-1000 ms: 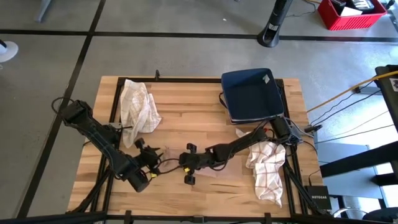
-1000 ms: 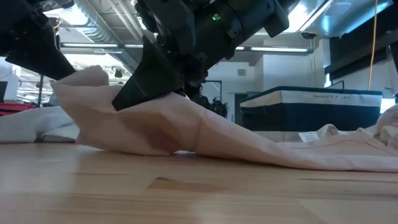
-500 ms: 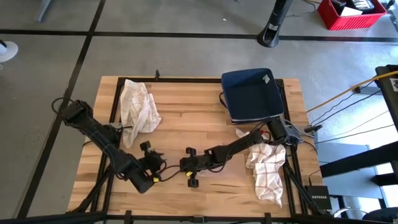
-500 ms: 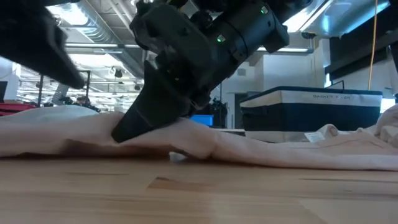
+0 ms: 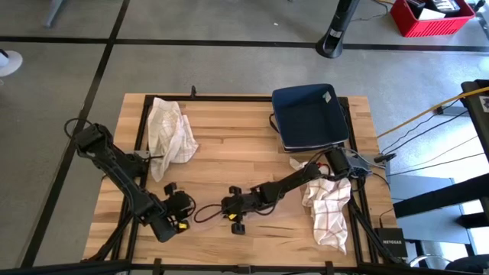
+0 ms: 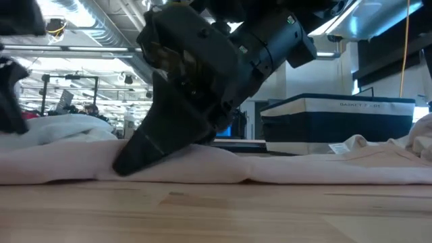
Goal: Fold towel
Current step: Fold the pink towel
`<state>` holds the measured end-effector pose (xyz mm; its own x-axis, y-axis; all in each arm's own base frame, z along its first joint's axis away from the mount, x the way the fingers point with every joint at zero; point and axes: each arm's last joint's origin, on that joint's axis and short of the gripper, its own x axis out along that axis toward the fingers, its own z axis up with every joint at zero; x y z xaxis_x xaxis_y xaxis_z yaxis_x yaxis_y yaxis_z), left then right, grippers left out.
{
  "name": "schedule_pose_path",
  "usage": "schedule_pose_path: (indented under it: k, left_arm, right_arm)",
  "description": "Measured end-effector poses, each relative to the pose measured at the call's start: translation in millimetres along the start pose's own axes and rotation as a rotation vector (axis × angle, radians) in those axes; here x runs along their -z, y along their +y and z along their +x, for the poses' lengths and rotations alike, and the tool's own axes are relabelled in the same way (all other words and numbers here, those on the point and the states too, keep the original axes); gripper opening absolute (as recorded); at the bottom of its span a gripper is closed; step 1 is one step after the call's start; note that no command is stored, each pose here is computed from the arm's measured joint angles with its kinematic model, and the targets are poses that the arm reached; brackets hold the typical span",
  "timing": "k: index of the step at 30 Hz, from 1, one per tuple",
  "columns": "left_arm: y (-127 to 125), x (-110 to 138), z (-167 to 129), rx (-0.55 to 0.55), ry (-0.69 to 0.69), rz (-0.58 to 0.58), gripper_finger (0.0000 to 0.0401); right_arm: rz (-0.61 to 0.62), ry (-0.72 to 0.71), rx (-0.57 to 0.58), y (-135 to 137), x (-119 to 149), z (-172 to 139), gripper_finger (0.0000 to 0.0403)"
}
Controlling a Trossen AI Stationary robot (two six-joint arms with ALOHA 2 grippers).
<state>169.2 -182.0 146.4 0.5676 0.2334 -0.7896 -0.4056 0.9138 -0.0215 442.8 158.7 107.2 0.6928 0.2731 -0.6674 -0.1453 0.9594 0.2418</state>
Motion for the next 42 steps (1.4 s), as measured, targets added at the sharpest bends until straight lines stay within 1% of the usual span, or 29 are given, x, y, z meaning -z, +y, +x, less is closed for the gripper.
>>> schedule_pose_path:
  k: [4,7,10,12,13,15,17,20,22,24,27,30,33,36,39,42]
  left_arm:
    - [5.9,6.0,1.1,-0.019,0.109,0.037,0.0115]
    - [5.3,-1.1,-8.4,-0.03,0.129,0.075,0.0115]
    - [2.2,-16.9,-24.6,0.005,0.043,0.069,0.0115]
    - [0.3,-24.4,-32.2,0.044,-0.044,0.058,0.0115]
    - [-2.7,-27.1,-34.6,0.081,-0.091,0.046,0.0115]
    - [-8.6,-28.3,-33.5,0.147,-0.14,0.061,0.0115]
    - [-11.8,-24.1,-26.2,0.189,-0.141,0.09,0.0115]
    - [-12.6,-15.2,-9.6,0.235,-0.094,0.087,0.0115]
    - [-9.8,-7.9,0.4,0.23,-0.034,0.085,0.0115]
    - [-5.9,-1.5,6.5,0.213,0.028,0.081,0.0115]
    - [5.1,6.5,8.9,0.138,0.142,0.09,0.0115]
    - [18.7,11.9,6.5,0.03,0.232,0.084,0.0115]
    - [26.5,14.7,3.9,-0.042,0.264,0.076,0.0115]
    - [26.7,12.1,0.3,-0.035,0.276,0.086,0.0115]
    - [18.0,-2.8,-15.3,0.039,0.252,0.092,0.0115]
    - [15.7,-17.5,-32.5,0.097,0.197,0.082,0.0115]
  right_arm:
    - [-0.048,-0.017,-0.081,6.4,-6.9,-6.3,0.0169]
    - [-0.08,-0.03,-0.104,11.1,-27.2,-22.5,0.0217]
    - [-0.078,0.0,-0.072,10.9,-48.4,-41.3,0.0248]
    - [-0.079,0.089,-0.045,11.3,-53.5,-53.1,0.0261]
    - [-0.076,0.145,-0.019,11.2,-53.8,-59.2,0.0265]
    - [-0.071,0.269,0.043,11.3,-49.2,-70.4,0.0268]
    - [-0.052,0.406,0.107,13.8,-35.3,-78.5,0.0267]
    - [-0.056,0.571,0.203,16.9,-5.9,-81.1,0.0261]
    - [-0.076,0.615,0.227,19.2,13.3,-77.9,0.0256]
    - [-0.078,0.615,0.226,21.0,27.0,-73.2,0.0251]
    - [-0.029,0.547,0.216,20.1,33.6,-68.1,0.0243]
    - [0.015,0.444,0.189,21.6,32.9,-60.3,0.0238]
    - [0.013,0.362,0.172,25.3,28.3,-55.1,0.0236]
    - [0.005,0.328,0.202,25.8,26.2,-53.7,0.0237]
    - [0.005,0.329,0.204,26.9,23.1,-54.0,0.0237]
    - [0.008,0.319,0.2,27.7,21.4,-53.7,0.0237]
